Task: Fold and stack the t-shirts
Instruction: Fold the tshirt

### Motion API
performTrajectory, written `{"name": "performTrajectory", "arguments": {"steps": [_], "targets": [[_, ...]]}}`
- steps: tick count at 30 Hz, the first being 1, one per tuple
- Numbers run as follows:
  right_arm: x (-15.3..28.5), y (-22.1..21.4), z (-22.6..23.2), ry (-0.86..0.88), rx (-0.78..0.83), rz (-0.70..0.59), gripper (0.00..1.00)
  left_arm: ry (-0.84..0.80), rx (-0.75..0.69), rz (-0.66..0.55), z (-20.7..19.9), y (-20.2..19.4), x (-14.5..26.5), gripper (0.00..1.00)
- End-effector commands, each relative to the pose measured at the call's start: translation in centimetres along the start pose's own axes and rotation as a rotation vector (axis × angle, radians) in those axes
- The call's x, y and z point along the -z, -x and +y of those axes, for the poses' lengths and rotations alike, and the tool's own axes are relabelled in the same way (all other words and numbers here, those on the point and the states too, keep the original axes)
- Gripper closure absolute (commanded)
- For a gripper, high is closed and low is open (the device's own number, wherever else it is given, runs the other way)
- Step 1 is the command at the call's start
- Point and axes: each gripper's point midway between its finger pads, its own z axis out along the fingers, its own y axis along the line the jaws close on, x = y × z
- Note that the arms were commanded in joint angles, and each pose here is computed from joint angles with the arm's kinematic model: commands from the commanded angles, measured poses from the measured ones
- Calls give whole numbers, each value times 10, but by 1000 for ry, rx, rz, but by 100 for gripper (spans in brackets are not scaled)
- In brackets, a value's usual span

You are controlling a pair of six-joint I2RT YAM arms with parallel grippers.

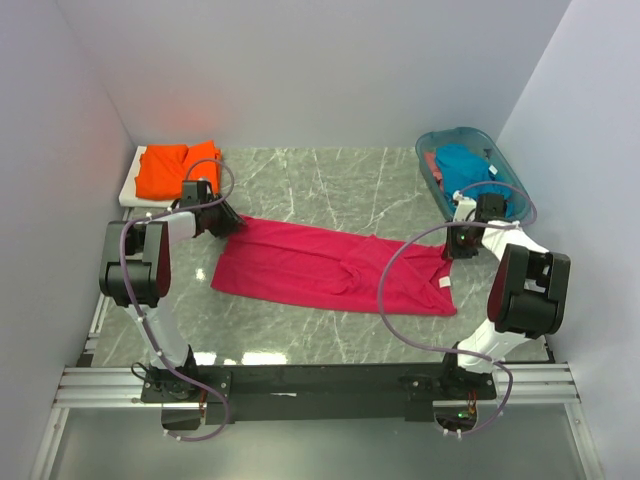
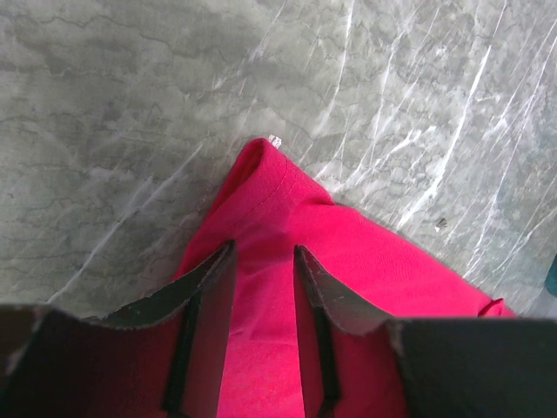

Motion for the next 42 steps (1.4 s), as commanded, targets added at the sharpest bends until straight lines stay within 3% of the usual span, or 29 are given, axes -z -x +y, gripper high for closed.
{"name": "performTrajectory", "arguments": {"steps": [1, 7, 11, 12, 18, 24, 28, 30, 34, 35, 36, 37, 42], "targets": [[11, 5, -13, -53, 17, -46, 100, 33, -11, -11, 4, 6, -3, 61], [11, 2, -19, -48, 1, -45, 99, 33, -16, -13, 3, 7, -3, 61], [16, 8, -14, -20, 28, -62, 69, -24, -41, -30, -12, 13, 4, 56], [18, 10, -14, -18, 30, -68, 65, -51, -55, -49, -21, 18, 11, 50], [40, 23, -4, 3, 91, -117, 50, -116, -147, -124, -61, 48, 47, 37], [59, 16, 17, 90, 199, -123, 41, -128, -273, -201, -86, 69, 83, 33], [78, 0, 69, 351, 349, -125, 41, -102, -387, -322, -99, 80, 112, 32], [84, -8, 89, 444, 497, -127, 41, -121, -434, -475, -116, 98, 151, 32], [93, -34, 174, 639, 830, -125, 41, -111, -462, -645, -118, 105, 213, 19], [91, -38, 188, 627, 871, -118, 41, -79, -453, -684, -113, 108, 225, 10], [89, -30, 203, 600, 943, -191, 41, -41, -436, -725, -104, 106, 243, 5], [90, -41, 239, 647, 1053, -204, 41, -19, -427, -741, -96, 105, 250, 1], [76, -29, 326, 467, 1252, -307, 37, 120, -378, -761, -42, 75, 269, 0]]}}
